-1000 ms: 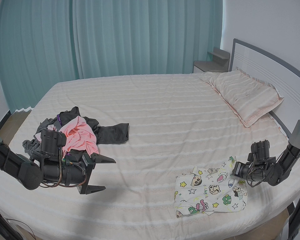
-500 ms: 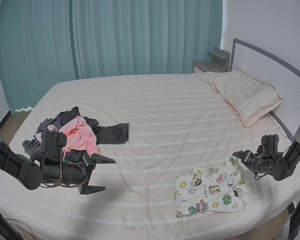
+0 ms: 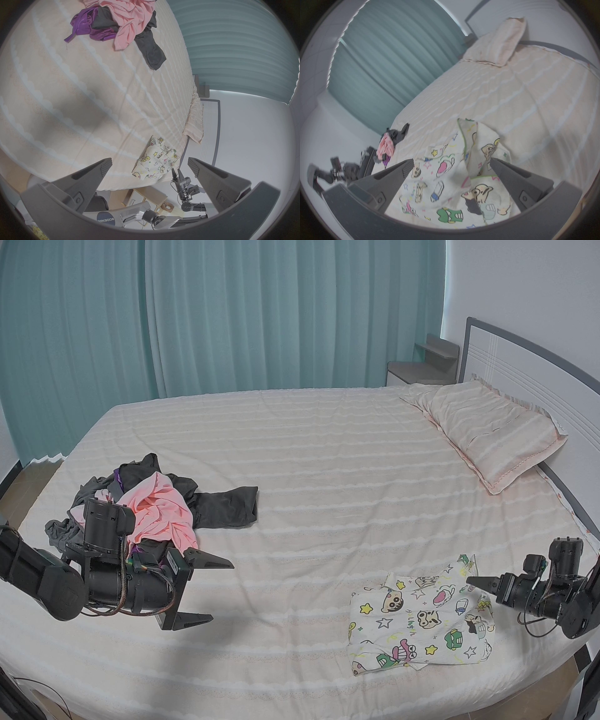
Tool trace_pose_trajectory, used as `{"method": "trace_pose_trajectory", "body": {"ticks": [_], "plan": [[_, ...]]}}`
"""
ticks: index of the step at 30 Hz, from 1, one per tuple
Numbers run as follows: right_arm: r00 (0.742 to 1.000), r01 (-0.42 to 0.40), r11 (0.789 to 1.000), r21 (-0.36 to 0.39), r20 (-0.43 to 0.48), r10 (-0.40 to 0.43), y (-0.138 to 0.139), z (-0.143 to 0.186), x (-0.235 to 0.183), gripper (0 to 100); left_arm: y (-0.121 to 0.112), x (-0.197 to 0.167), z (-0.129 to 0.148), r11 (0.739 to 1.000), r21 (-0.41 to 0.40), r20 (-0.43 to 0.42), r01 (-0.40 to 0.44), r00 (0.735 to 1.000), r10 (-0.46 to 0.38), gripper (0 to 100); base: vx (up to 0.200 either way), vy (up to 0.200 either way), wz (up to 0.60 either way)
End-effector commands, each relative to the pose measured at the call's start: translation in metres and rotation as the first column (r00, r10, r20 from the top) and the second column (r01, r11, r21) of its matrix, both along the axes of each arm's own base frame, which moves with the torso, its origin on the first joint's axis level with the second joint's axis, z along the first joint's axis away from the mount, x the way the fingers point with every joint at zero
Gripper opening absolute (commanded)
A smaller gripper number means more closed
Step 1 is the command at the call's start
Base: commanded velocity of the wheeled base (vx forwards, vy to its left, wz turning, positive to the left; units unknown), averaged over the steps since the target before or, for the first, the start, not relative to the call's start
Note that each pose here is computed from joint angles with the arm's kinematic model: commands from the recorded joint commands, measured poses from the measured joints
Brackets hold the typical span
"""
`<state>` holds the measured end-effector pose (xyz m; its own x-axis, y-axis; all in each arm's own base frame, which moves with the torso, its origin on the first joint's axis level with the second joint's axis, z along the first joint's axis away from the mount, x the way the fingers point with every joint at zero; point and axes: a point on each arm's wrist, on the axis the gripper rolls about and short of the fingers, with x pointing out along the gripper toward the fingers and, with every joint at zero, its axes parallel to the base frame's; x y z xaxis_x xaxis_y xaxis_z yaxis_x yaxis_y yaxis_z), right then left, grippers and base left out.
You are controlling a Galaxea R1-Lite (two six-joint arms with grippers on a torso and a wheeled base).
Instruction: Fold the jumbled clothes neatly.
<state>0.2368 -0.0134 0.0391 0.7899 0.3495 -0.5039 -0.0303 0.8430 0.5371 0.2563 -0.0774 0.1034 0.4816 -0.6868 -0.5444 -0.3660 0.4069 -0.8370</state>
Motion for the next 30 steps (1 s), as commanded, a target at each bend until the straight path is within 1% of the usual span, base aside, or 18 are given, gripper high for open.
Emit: {"method": "trace_pose_trajectory", "body": {"ticks": [1,3,4,5,6,7,9,13,17,26,30], "plan": [[0.996,-0.06,0.998,-0.02,-0.061,0.059,0.0,-0.019,-0.02,100,0.0,0.0,0.0,1.0,0.0,0.001,0.001,1.0,-0.001,100,0.0,0.0,0.0],[0.994,-0.097,0.995,-0.013,-0.055,0.096,0.001,-0.02,-0.023,100,0.0,0.0,0.0,1.0,0.0,0.001,0.001,1.0,-0.001,100,0.0,0.0,0.0],[0.992,-0.111,0.994,-0.004,-0.062,0.111,0.001,-0.021,-0.026,100,0.0,0.0,0.0,1.0,0.0,0.001,0.001,1.0,-0.001,100,0.0,0.0,0.0],[0.987,-0.143,0.99,0.008,-0.07,0.143,0.002,-0.023,-0.03,100,0.0,0.0,0.0,1.0,0.0,0.0,0.001,1.0,-0.001,100,0.0,0.0,0.0],[0.985,-0.154,0.988,0.007,-0.071,0.154,0.002,-0.024,-0.032,100,0.0,0.0,0.0,1.0,0.0,0.0,0.001,1.0,-0.001,100,0.0,0.0,0.0],[0.982,-0.174,0.985,0.003,-0.073,0.174,0.002,-0.026,-0.033,100,0.0,0.0,0.0,1.0,0.0,0.0,0.001,1.0,-0.001,100,0.0,0.0,0.0],[0.979,-0.188,0.982,-0.012,-0.078,0.186,0.001,-0.029,-0.033,100,-0.001,0.0,0.0,1.0,0.0,0.0,0.002,1.0,-0.002,100,0.0,0.0,0.0],[0.969,-0.233,0.97,-0.07,-0.095,0.226,0.0,-0.041,-0.03,100,-0.002,-0.001,0.0,1.0,0.0,0.0,0.007,1.0,-0.007,100,0.0,0.0,0.0],[0.97,-0.235,0.968,-0.088,-0.077,0.229,0.0,-0.045,-0.025,100,-0.002,-0.002,-0.001,1.0,0.001,-0.003,0.009,1.0,-0.009,100,0.0,0.0,0.0],[0.97,-0.235,0.967,-0.097,-0.079,0.228,0.001,-0.056,-0.024,100,-0.002,-0.002,-0.001,1.0,0.001,-0.003,0.009,1.0,-0.009,100,0.0,0.0,0.0],[0.961,-0.271,0.957,-0.106,-0.084,0.263,0.007,-0.06,-0.03,100,-0.002,-0.002,-0.001,1.0,0.001,-0.003,0.009,1.0,-0.009,100,0.0,0.0,0.0]]}}
